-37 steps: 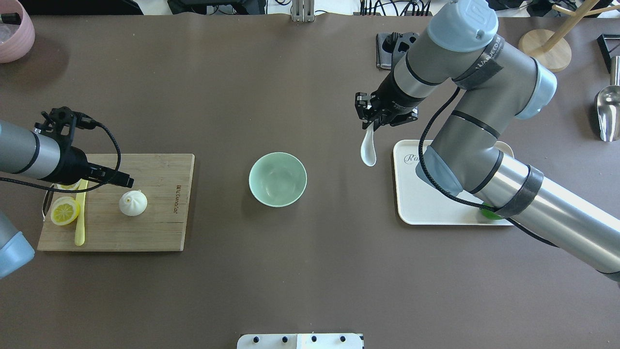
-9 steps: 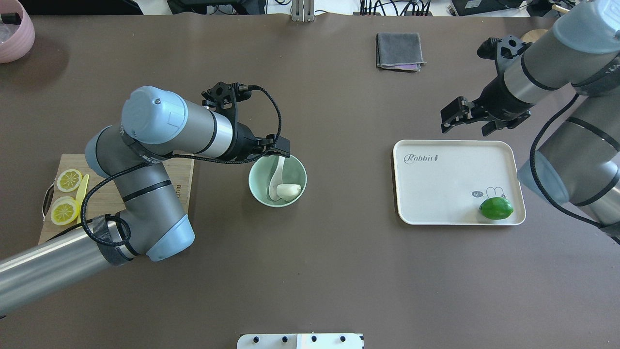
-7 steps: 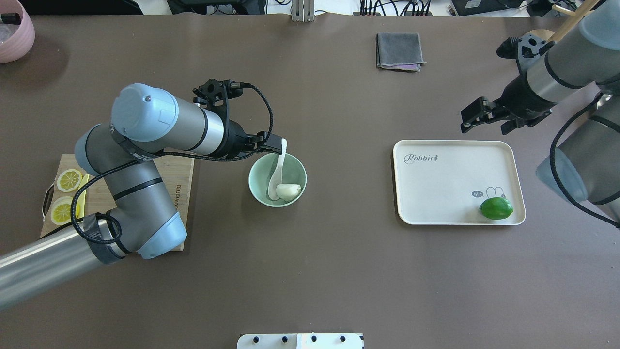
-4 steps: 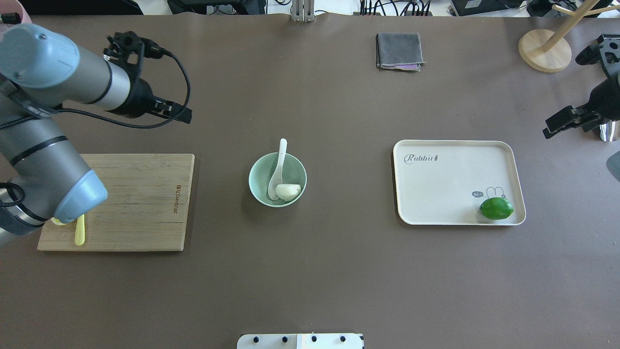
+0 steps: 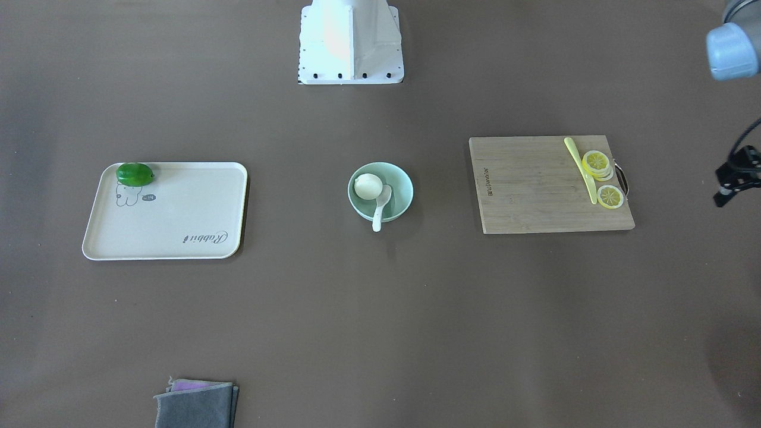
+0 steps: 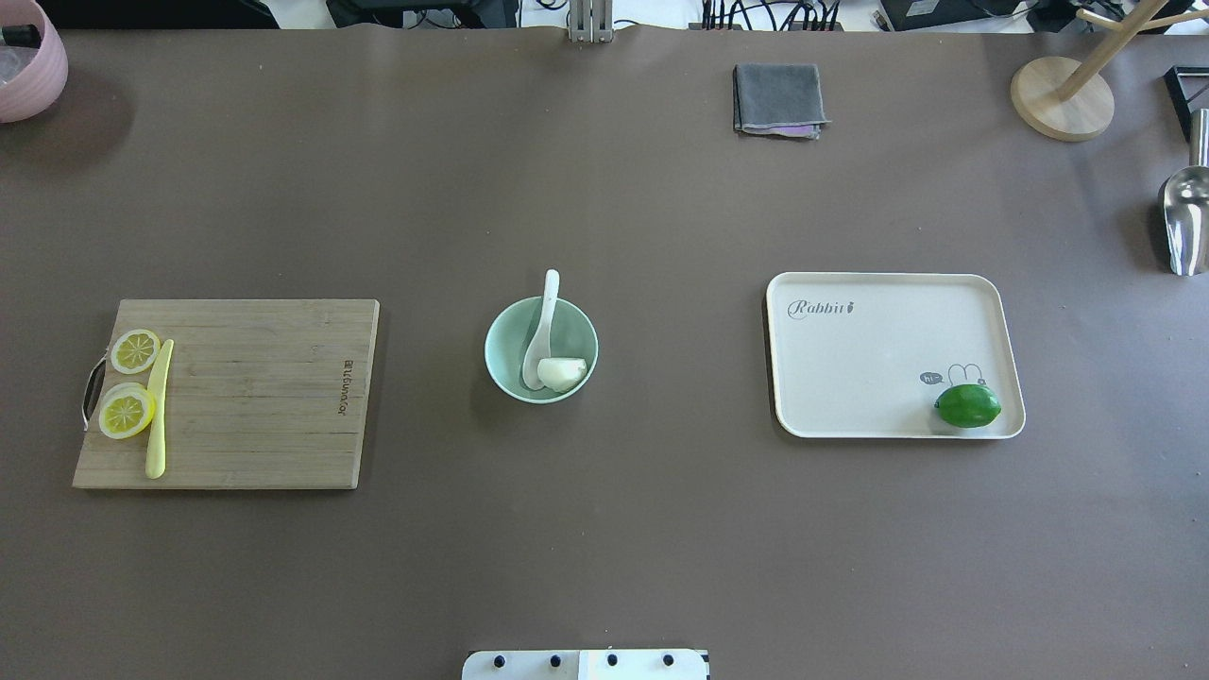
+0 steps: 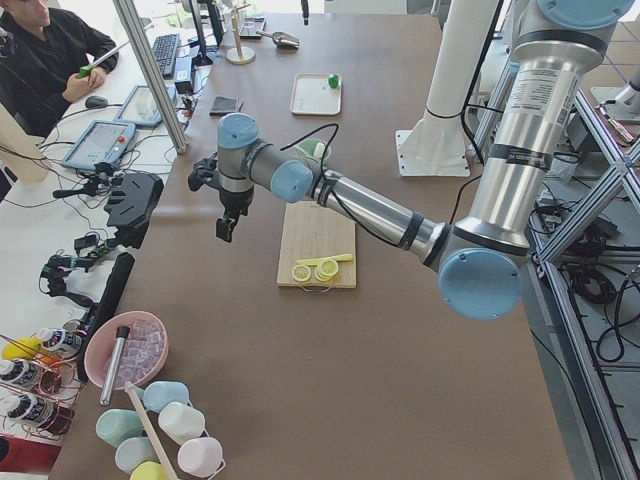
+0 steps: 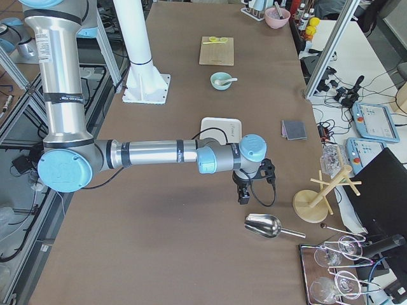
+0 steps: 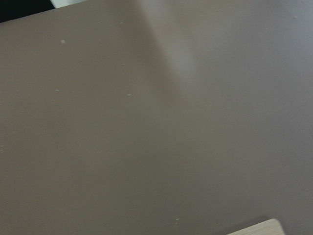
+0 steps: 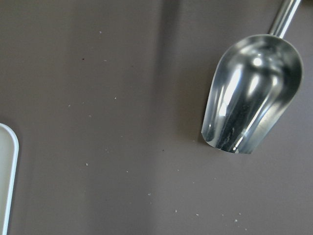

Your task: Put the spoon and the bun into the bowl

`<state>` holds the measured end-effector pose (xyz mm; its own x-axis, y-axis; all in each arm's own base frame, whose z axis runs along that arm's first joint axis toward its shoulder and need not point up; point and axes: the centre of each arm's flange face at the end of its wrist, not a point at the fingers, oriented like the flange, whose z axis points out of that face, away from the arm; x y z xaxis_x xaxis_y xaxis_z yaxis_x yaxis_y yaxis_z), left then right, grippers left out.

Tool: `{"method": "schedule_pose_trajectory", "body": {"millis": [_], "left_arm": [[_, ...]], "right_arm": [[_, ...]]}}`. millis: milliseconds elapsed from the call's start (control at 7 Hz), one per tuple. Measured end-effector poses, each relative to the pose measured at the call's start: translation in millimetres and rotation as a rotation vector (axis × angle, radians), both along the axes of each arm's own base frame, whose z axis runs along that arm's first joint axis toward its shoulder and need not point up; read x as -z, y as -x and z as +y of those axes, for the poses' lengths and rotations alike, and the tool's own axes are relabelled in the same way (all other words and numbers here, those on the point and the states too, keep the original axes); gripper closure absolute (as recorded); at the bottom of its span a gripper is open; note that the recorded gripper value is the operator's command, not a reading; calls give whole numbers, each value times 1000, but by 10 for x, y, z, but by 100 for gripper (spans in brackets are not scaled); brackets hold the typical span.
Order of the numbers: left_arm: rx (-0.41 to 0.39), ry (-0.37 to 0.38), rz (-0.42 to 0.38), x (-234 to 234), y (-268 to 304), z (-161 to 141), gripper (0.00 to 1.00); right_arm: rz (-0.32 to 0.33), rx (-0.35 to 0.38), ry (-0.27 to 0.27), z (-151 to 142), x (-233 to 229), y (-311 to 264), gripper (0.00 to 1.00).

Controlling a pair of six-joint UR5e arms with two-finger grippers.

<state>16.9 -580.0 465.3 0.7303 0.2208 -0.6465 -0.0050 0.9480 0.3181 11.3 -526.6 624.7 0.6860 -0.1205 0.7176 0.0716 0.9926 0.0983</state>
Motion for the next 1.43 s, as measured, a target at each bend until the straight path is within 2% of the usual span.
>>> {"method": "schedule_pose_trajectory", "body": {"millis": [286, 714, 857, 1143, 1429], "left_arm": [[35, 20, 17, -446, 579, 138, 2], [71, -26, 15, -1140, 835, 465, 2], [81, -18, -1, -1387, 857, 550, 2], [104, 4, 4, -1467, 860, 584, 2], [152, 58, 78, -1291, 815, 751, 2]], "right_arm": [[7, -52, 25, 85, -70, -288, 0], [14, -64, 14, 83, -74, -342, 0], [5, -65, 10, 59, -16, -333, 0], [-3, -61, 37, -13, 161, -259, 0], [-3, -65, 89, 19, 236, -188, 0]]}}
